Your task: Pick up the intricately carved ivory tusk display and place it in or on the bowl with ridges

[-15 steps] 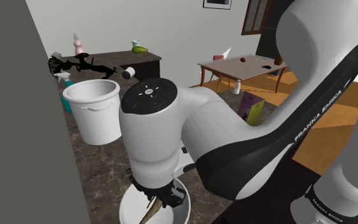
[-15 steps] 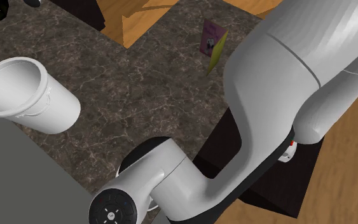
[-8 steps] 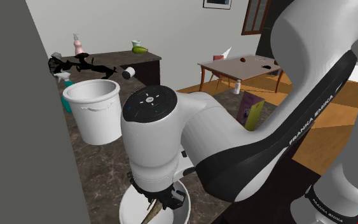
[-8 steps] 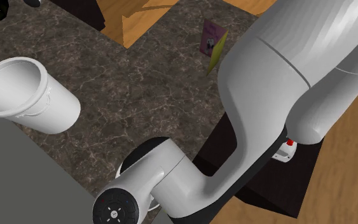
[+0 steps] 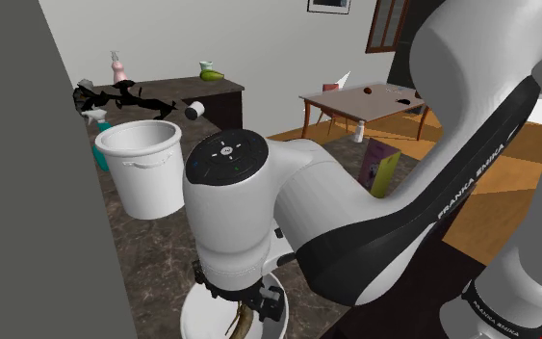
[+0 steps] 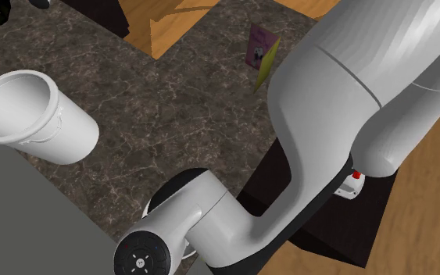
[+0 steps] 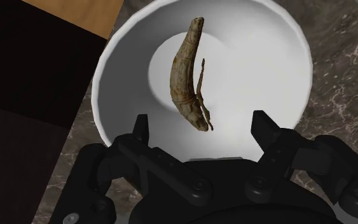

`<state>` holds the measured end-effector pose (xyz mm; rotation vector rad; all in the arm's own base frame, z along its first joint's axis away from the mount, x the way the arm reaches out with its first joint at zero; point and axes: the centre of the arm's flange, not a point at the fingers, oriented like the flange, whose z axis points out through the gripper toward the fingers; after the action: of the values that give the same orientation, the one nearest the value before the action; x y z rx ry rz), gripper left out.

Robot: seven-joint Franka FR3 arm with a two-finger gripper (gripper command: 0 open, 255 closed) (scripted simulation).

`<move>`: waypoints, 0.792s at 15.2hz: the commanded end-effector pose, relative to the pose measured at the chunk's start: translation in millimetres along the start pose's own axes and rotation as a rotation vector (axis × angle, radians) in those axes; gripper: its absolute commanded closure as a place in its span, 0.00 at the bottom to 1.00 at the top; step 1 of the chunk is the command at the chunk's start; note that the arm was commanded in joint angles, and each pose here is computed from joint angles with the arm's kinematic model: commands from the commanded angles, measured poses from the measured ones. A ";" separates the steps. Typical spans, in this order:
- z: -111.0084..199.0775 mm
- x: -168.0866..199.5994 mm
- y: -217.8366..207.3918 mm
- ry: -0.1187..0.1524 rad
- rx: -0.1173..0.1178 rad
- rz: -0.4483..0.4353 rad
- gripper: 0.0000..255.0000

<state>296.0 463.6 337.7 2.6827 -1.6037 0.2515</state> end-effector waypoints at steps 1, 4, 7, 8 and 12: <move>-13.2 0.0 0.0 0.000 0.000 0.000 0.00; -50.0 0.0 0.0 0.000 0.000 0.000 0.00; -50.0 0.0 0.0 0.000 0.000 0.000 0.00; -50.0 0.0 0.0 0.000 0.000 0.000 0.00; -50.0 0.0 0.0 0.000 0.000 0.000 0.00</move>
<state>289.3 468.0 387.0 2.6828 -1.6037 0.2516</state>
